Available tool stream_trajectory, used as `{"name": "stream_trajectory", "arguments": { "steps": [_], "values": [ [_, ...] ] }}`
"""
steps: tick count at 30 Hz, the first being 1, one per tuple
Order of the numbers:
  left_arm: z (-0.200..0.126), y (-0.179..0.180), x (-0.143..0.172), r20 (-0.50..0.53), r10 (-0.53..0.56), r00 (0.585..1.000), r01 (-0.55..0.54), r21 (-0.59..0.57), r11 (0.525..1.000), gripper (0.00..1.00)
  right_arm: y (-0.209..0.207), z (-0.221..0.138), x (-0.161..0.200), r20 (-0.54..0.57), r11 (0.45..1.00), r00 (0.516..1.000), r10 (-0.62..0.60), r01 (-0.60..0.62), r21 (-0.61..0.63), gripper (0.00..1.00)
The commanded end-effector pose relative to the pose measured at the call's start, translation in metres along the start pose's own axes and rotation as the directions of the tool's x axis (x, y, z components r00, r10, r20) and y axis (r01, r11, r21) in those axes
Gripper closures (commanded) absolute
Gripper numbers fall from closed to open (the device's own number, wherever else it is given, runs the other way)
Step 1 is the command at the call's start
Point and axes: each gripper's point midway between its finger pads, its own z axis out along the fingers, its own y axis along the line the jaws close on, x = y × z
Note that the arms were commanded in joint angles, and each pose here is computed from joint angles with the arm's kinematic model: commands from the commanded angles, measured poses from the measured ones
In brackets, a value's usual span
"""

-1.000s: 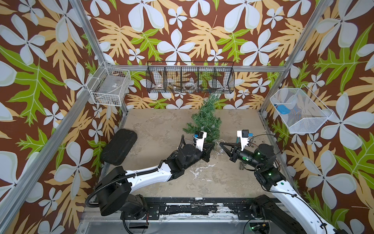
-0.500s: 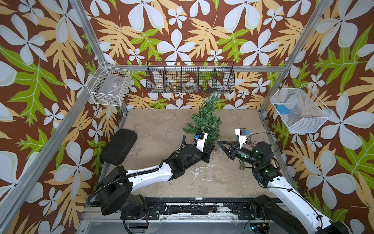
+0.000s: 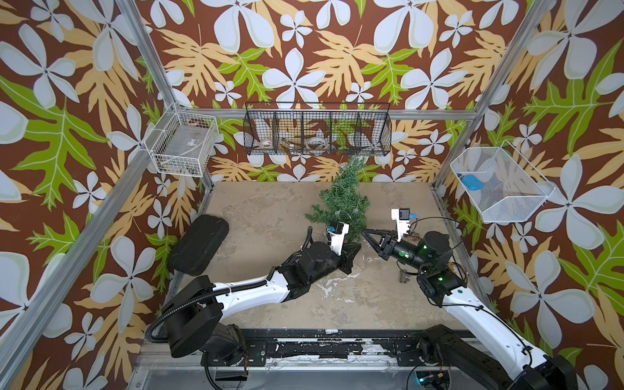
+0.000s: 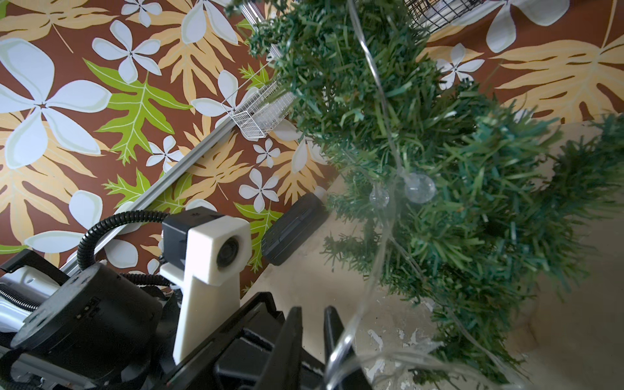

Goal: Remove string lights from the small christmas tree
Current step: Remove the light string from the Christmas tree.

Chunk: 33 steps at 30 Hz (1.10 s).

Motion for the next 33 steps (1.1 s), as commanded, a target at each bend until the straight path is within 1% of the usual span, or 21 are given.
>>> {"name": "stream_trajectory", "arguments": {
  "steps": [1, 2, 5, 7, 9, 12, 13, 15, 19, 21, 25, 29, 32, 33],
  "values": [
    [-0.002, -0.004, -0.005, 0.022, -0.008, 1.0, 0.008, 0.013, 1.0, 1.0, 0.0, 0.0, -0.009, 0.03, 1.0, 1.0, -0.006, 0.006, 0.016, 0.98],
    [-0.003, -0.004, -0.004, 0.023, -0.011, 1.0, 0.01, 0.015, 1.0, 1.0, -0.001, 0.0, -0.009, 0.027, 1.0, 1.0, -0.005, 0.004, 0.024, 1.0],
    [-0.006, -0.003, -0.006, 0.036, -0.016, 0.999, 0.015, 0.012, 1.0, 1.0, -0.004, -0.002, -0.009, 0.016, 0.998, 1.0, -0.009, 0.008, 0.059, 1.0],
    [-0.008, -0.002, -0.008, 0.044, -0.015, 0.999, 0.015, 0.003, 1.0, 1.0, -0.007, -0.007, -0.014, 0.025, 0.994, 0.999, -0.028, 0.025, 0.108, 1.0],
    [-0.01, -0.001, -0.012, 0.052, -0.013, 0.999, 0.013, -0.006, 1.0, 0.85, -0.01, -0.011, -0.018, 0.021, 0.986, 0.999, -0.049, 0.045, 0.159, 1.0],
    [-0.014, 0.003, -0.015, 0.059, 0.001, 0.998, 0.001, -0.036, 0.999, 0.65, -0.013, -0.017, -0.028, 0.019, 0.969, 0.996, -0.089, 0.082, 0.232, 1.0],
    [-0.017, 0.005, -0.017, 0.062, 0.007, 0.998, -0.004, -0.049, 0.999, 0.6, -0.013, -0.018, -0.032, 0.018, 0.964, 0.995, -0.101, 0.093, 0.249, 1.0],
    [-0.021, 0.009, -0.018, 0.066, 0.022, 0.998, -0.017, -0.077, 0.997, 0.57, -0.012, -0.018, -0.039, 0.021, 0.958, 0.993, -0.113, 0.103, 0.266, 1.0],
    [-0.036, 0.021, -0.024, 0.092, 0.048, 0.995, -0.035, -0.14, 0.99, 0.55, -0.008, -0.015, -0.056, 0.032, 0.951, 0.991, -0.131, 0.117, 0.285, 1.0],
    [-0.044, 0.029, -0.027, 0.107, 0.044, 0.993, -0.025, -0.165, 0.986, 0.55, -0.008, -0.014, -0.067, 0.039, 0.941, 0.988, -0.152, 0.132, 0.311, 1.0],
    [-0.062, 0.052, -0.033, 0.136, -0.021, 0.99, 0.049, -0.203, 0.978, 0.55, -0.016, -0.014, -0.095, 0.052, 0.898, 0.977, -0.208, 0.17, 0.405, 1.0],
    [-0.085, 0.076, -0.035, 0.179, -0.034, 0.983, 0.084, -0.283, 0.956, 0.54, -0.028, -0.012, -0.127, 0.067, 0.865, 0.971, -0.228, 0.171, 0.472, 1.0],
    [-0.104, 0.096, -0.033, 0.213, -0.06, 0.975, 0.131, -0.338, 0.932, 0.52, -0.038, -0.009, -0.151, 0.088, 0.85, 0.968, -0.235, 0.161, 0.502, 1.0],
    [-0.111, 0.102, -0.031, 0.229, -0.078, 0.97, 0.156, -0.347, 0.925, 0.49, -0.038, -0.007, -0.161, 0.101, 0.848, 0.965, -0.241, 0.159, 0.505, 1.0]
  ]
}}
